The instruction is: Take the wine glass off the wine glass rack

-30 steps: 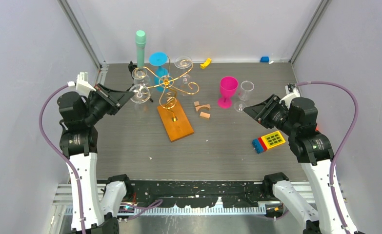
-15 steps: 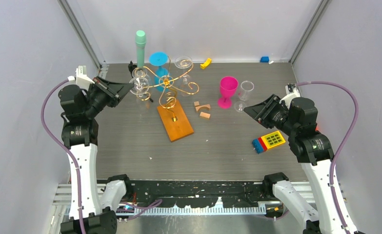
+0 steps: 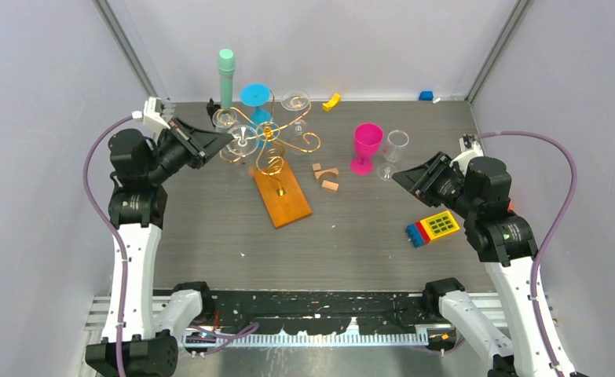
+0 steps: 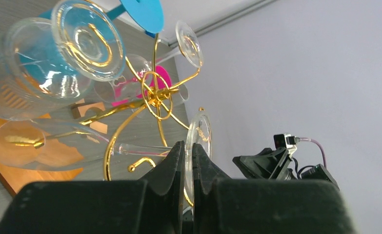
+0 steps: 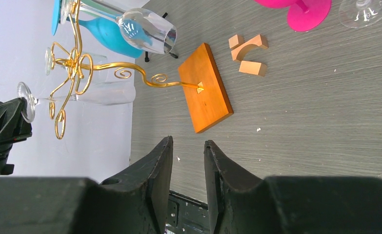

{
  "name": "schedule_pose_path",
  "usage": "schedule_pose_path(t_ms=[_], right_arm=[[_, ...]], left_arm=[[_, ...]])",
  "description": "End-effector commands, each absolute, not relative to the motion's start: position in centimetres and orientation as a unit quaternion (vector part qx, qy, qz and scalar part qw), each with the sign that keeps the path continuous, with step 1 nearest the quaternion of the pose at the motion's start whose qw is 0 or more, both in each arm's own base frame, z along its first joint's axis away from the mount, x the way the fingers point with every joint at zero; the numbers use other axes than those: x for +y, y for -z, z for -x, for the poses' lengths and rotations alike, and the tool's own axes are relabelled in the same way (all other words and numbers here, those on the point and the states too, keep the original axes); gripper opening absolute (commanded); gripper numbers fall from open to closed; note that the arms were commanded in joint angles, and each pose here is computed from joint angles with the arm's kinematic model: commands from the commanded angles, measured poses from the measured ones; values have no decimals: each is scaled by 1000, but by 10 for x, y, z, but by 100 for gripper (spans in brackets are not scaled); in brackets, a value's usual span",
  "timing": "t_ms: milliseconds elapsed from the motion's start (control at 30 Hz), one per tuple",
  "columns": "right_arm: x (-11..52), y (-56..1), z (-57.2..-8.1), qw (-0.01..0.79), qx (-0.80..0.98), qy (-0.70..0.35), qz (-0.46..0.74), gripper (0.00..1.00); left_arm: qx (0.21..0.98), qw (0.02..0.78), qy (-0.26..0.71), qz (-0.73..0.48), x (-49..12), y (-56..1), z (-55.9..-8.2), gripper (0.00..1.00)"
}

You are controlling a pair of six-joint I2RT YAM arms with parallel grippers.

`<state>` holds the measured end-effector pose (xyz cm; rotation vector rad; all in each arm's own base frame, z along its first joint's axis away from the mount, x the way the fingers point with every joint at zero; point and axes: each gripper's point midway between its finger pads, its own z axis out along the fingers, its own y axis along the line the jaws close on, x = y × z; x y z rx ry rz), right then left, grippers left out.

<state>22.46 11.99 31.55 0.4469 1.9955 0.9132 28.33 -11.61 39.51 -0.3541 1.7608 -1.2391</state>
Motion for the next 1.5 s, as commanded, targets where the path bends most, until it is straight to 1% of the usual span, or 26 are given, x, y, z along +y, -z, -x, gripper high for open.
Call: schedule_pose_path(t_ms=[0, 167, 300, 500, 600, 633, 700, 800, 833, 933, 1033, 1133, 1167, 1200, 1233, 1267, 1367, 1467], right_arm=[[120, -331, -229, 461, 787, -373, -170, 36], [121, -332, -228, 461, 786, -376, -170, 36], [126, -338, -223, 460, 782, -391, -154, 41], [142, -343, -214, 455, 770, -434, -110, 50], [157, -353, -207, 452, 748, -481, -70, 54], [163, -350, -202, 437, 744, -501, -62, 56], [171, -368, -199, 457, 707, -539, -30, 60], [183, -375, -191, 456, 671, -585, -4, 66], [186, -387, -187, 474, 646, -598, 20, 67], [203, -391, -171, 477, 618, -620, 72, 73], [221, -387, -163, 481, 612, -617, 114, 75], [254, -372, -156, 472, 621, -602, 172, 76], [270, -363, -149, 454, 627, -603, 192, 76], [275, -361, -153, 472, 626, -587, 202, 75], [289, -353, -147, 466, 625, -582, 230, 75], [295, -355, -148, 476, 621, -576, 236, 75], [326, -343, -135, 487, 601, -558, 300, 75], [344, -347, -135, 527, 573, -540, 319, 75]], left_arm=[[700, 482, 517, 102, -126, -412, -274, 0], [695, 482, 522, 109, -127, -411, -260, 0], [693, 489, 517, 115, -126, -411, -245, 0], [690, 502, 502, 143, -120, -410, -220, 0], [690, 513, 485, 161, -114, -406, -199, 0], [690, 511, 486, 164, -114, -404, -194, 0], [689, 504, 491, 171, -116, -401, -185, 0], [688, 485, 508, 181, -120, -395, -174, 0], [689, 478, 513, 182, -122, -393, -170, 0], [690, 455, 528, 192, -126, -386, -166, 0], [690, 439, 543, 192, -131, -381, -165, 0], [692, 421, 555, 191, -136, -376, -165, 0], [692, 414, 560, 190, -138, -374, -164, 0], [691, 408, 566, 189, -140, -374, -163, 0], [690, 405, 570, 188, -141, -374, -163, 0], [689, 402, 573, 188, -142, -375, -162, 0], [688, 382, 592, 175, -150, -378, -156, 0], [686, 374, 601, 168, -154, -381, -153, 0]])
